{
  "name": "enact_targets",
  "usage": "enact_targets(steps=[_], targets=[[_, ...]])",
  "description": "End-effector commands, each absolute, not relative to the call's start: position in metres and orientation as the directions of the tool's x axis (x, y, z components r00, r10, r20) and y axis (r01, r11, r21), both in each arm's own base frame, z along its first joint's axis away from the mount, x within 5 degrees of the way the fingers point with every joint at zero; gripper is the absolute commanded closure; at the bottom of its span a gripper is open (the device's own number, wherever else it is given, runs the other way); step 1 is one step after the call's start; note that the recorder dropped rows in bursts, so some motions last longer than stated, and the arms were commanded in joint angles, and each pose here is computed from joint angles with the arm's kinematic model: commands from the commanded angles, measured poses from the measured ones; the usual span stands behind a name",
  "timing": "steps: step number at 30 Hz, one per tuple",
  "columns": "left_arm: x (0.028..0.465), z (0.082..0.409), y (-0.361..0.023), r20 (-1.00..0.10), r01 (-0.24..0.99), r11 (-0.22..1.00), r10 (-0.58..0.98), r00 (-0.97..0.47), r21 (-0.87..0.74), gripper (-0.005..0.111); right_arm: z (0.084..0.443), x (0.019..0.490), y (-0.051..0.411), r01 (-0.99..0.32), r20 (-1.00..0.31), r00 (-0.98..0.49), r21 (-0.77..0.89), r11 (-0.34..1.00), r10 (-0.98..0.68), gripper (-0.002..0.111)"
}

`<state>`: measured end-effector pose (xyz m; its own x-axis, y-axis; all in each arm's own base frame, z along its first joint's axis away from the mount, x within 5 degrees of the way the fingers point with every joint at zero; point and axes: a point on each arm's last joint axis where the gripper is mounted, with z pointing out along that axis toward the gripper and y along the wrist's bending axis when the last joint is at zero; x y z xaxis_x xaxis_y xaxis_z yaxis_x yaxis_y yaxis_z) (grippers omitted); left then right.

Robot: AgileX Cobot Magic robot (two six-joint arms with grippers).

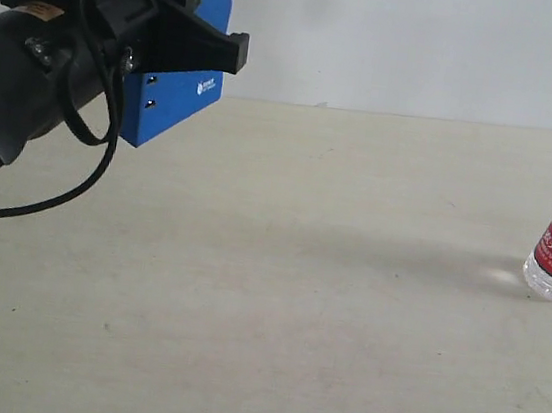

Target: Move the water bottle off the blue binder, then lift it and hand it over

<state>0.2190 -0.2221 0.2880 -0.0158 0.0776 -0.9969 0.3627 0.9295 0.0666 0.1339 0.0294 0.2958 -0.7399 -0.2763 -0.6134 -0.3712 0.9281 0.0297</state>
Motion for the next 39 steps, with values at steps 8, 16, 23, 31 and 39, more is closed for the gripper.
enact_targets(steps=[8,16,23,31,39], targets=[[0.216,0.289,-0.227,-0.982,0.414,0.892,0.19,0.019,0.181,0.084,0.295,0.131,0.029,-0.373,-0.595,-0.753,0.035,0.927,-0.281,0.109],[0.216,0.289,-0.228,-0.981,0.418,0.89,0.191,0.013,0.179,0.034,0.295,0.131,0.029,-0.373,-0.595,-0.753,0.035,0.927,-0.281,0.109],[0.216,0.284,-0.226,-0.982,0.416,0.898,0.18,-0.057,0.141,0.031,0.295,0.131,0.029,-0.373,-0.595,-0.753,0.035,0.927,-0.281,0.109],[0.227,0.246,-0.209,-0.678,0.296,0.641,0.734,0.032,0.708,0.1,0.295,0.132,0.029,-0.372,-0.598,-0.751,0.033,0.928,-0.28,0.109],[0.294,0.21,-0.108,-0.705,0.208,0.814,0.575,-0.414,0.541,0.101,0.295,0.132,0.029,-0.391,-0.597,-0.743,0.02,0.92,-0.303,0.109]])
